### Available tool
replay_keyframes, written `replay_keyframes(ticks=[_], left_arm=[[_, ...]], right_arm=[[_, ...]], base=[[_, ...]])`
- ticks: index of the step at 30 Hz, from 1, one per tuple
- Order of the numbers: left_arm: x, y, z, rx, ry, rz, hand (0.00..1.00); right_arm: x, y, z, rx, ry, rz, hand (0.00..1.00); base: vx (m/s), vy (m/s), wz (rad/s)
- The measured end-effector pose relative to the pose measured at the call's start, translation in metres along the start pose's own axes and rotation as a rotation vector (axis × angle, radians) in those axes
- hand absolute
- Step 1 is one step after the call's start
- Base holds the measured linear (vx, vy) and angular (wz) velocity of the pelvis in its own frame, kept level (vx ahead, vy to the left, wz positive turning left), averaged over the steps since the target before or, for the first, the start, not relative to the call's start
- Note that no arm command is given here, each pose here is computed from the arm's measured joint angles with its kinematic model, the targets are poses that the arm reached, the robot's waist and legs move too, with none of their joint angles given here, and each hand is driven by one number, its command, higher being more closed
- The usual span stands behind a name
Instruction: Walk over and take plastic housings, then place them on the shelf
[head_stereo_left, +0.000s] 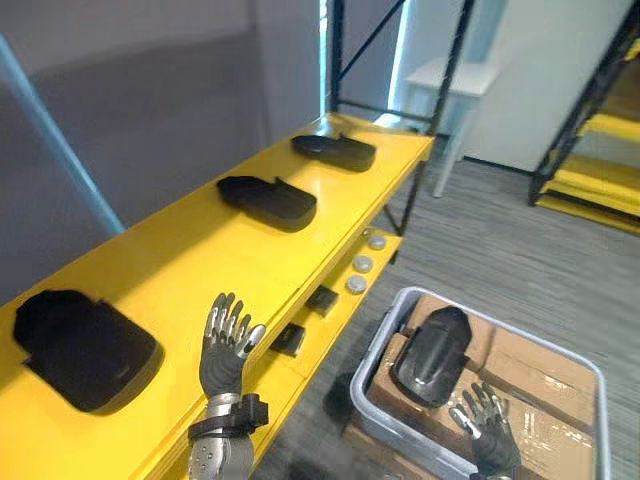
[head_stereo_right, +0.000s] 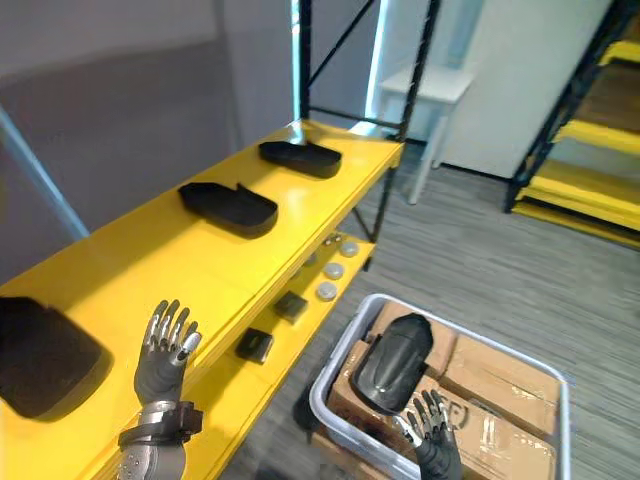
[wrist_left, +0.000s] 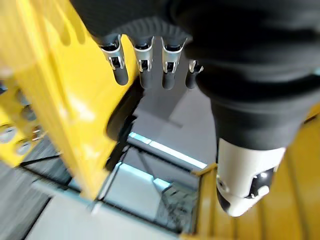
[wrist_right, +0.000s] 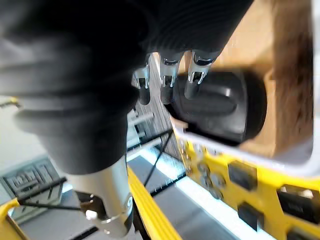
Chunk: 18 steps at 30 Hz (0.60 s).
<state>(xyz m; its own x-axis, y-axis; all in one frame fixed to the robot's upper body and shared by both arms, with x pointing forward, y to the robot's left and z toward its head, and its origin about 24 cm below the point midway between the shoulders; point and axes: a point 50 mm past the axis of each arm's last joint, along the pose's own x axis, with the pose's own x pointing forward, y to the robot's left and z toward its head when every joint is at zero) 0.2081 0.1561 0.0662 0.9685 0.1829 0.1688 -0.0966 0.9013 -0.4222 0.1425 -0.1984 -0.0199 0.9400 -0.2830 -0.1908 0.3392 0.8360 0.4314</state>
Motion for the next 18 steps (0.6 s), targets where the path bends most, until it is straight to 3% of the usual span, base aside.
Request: replay_keyframes(ticks=[6, 12, 18], left_arm=[[-0.009, 0.005, -0.039, 0.036, 0.182, 0.053, 0.0], [-0.023, 0.025, -0.071, 0.216, 0.329, 0.089, 0.0], [-0.025, 0.044, -0.099, 0.404, 0.476, 0.064, 0.0]], right_arm=[[-0.004, -0.012, -0.002, -0.075, 0.056, -0.038, 0.0], [0.005, -0.043, 0.015, -0.254, 0.032, -0.129, 0.0], [0.07, -0.033, 0.03, -0.28, -0.037, -0.197, 0.0]], base=[[0.05, -0.192, -0.73], [0.14, -0.061, -0.92], [0.01, 0.106, -0.24]])
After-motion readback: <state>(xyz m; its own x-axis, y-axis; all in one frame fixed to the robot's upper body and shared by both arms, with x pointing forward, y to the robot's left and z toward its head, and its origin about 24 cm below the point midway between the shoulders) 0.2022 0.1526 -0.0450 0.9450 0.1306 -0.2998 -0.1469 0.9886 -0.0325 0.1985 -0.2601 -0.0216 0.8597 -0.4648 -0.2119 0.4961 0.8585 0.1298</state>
